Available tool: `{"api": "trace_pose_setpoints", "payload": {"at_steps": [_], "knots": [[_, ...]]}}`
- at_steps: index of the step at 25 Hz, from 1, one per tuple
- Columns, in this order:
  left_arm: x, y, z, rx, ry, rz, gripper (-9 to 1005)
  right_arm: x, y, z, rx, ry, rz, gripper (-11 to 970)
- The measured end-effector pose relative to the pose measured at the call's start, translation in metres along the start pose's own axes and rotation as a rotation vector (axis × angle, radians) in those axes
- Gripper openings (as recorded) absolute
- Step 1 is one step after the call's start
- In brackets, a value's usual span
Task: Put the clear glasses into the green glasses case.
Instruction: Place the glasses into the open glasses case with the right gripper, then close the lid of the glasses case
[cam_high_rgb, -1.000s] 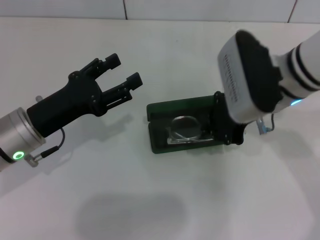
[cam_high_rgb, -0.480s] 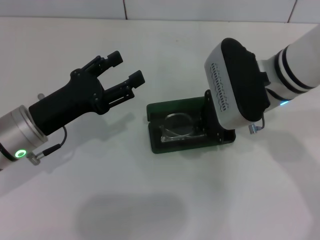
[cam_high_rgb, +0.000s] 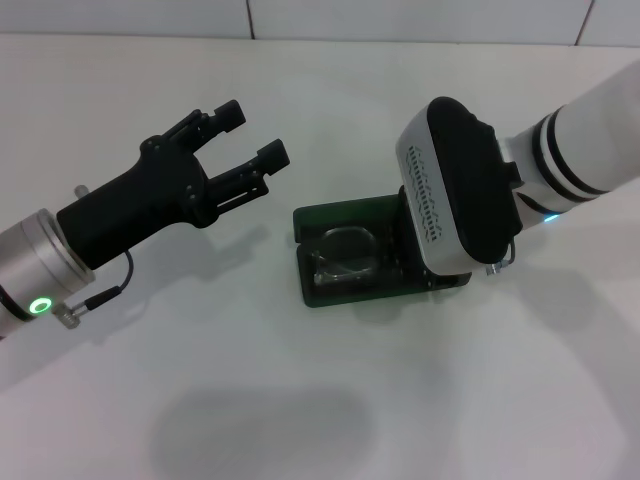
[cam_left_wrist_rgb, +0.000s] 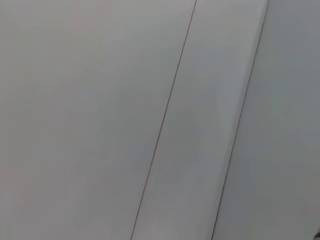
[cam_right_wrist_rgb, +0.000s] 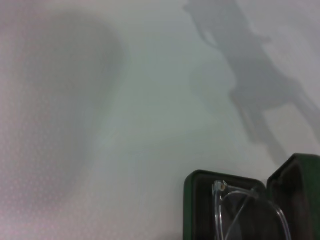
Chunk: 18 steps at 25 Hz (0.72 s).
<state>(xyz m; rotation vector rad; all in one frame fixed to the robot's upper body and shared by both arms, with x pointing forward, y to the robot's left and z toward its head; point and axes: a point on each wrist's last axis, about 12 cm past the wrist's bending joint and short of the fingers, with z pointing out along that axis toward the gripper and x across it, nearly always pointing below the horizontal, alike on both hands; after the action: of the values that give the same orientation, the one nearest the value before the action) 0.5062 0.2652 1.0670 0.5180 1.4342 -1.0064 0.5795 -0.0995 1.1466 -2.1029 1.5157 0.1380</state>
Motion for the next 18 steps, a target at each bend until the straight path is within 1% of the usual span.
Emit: {"api": "trace_pose_setpoints", "payload": {"at_steps": [9,12,15,18], "knots": [[-0.001,0.0,0.001,0.004,-0.002,0.002,890,-0.002,0.001,0.002,-0.017,0.008,0.071,50],[-0.001,0.0,0.001,0.005,-0.002,0.002,889,-0.005,0.001,0.0,-0.018,0.004,0.072,51],[-0.001,0.0,0.001,0.006,-0.003,0.002,889,-0.006,0.004,-0.004,-0.006,-0.006,0.065,98],[-0.001,0.0,0.001,0.008,-0.004,0.002,889,-0.006,0.009,-0.011,0.018,-0.015,0.058,225]]}}
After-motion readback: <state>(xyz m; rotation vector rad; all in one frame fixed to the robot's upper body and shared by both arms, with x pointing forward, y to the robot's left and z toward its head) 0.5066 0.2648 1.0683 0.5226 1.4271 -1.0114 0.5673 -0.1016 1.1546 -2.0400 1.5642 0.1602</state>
